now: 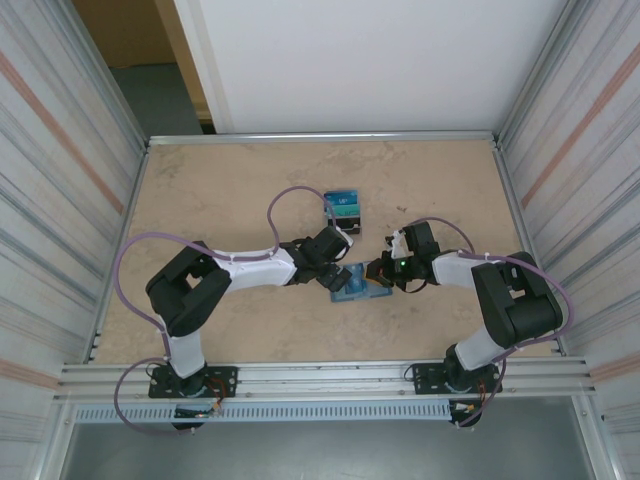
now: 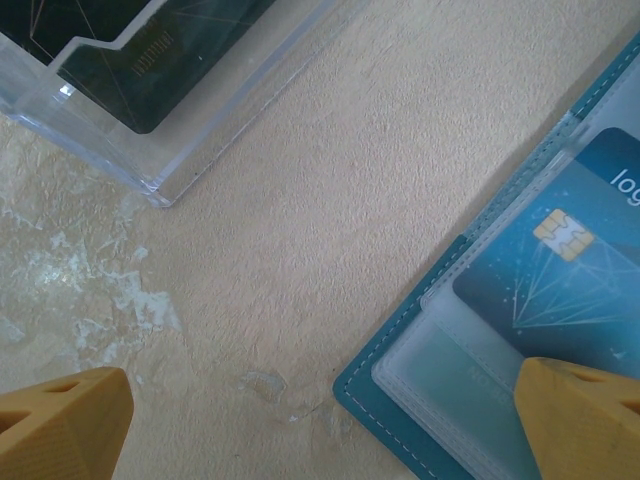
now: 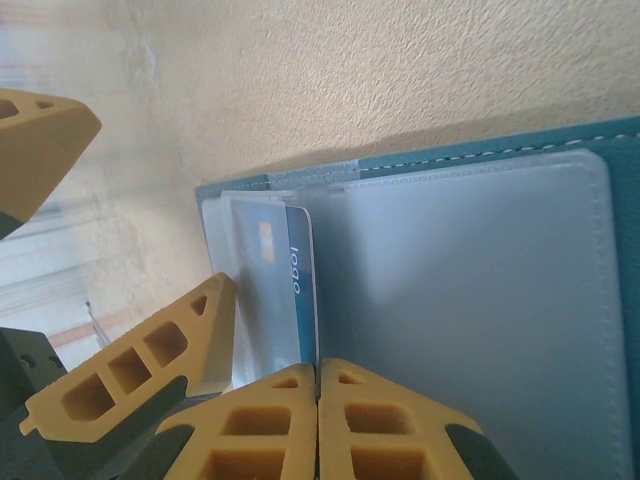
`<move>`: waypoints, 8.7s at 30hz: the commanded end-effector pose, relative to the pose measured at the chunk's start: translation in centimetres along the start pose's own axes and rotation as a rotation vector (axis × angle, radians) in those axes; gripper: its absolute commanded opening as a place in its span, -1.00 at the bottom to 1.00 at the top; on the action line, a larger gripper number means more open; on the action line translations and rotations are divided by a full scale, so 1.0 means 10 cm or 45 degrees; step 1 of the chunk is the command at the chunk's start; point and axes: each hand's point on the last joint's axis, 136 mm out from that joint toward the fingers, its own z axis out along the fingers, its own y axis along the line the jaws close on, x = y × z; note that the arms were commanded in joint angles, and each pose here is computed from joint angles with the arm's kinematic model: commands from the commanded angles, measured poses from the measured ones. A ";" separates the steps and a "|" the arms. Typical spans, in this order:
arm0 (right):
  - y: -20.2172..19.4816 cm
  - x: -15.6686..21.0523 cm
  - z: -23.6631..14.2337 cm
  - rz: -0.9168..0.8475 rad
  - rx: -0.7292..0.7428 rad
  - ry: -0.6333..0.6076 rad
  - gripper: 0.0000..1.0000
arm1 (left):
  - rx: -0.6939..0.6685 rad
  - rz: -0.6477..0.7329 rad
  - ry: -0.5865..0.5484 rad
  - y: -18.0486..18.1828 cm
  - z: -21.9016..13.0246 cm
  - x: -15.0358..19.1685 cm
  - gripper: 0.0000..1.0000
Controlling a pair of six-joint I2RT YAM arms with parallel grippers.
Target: Take the credit cards out of the card holder
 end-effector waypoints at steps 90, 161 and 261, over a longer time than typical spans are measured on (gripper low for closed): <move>0.19 -0.06 -0.46 -0.251 0.217 -0.095 -1.00 | -0.027 0.166 0.014 -0.04 -0.18 -0.06 0.97; 1.74 0.05 -1.46 -1.023 -0.296 -0.617 0.24 | 0.576 -0.218 -0.894 0.30 -2.17 -0.81 -1.00; 1.58 -0.02 -1.72 -1.074 0.062 -0.694 0.97 | 0.482 0.694 -0.518 0.79 -1.21 -1.39 -1.00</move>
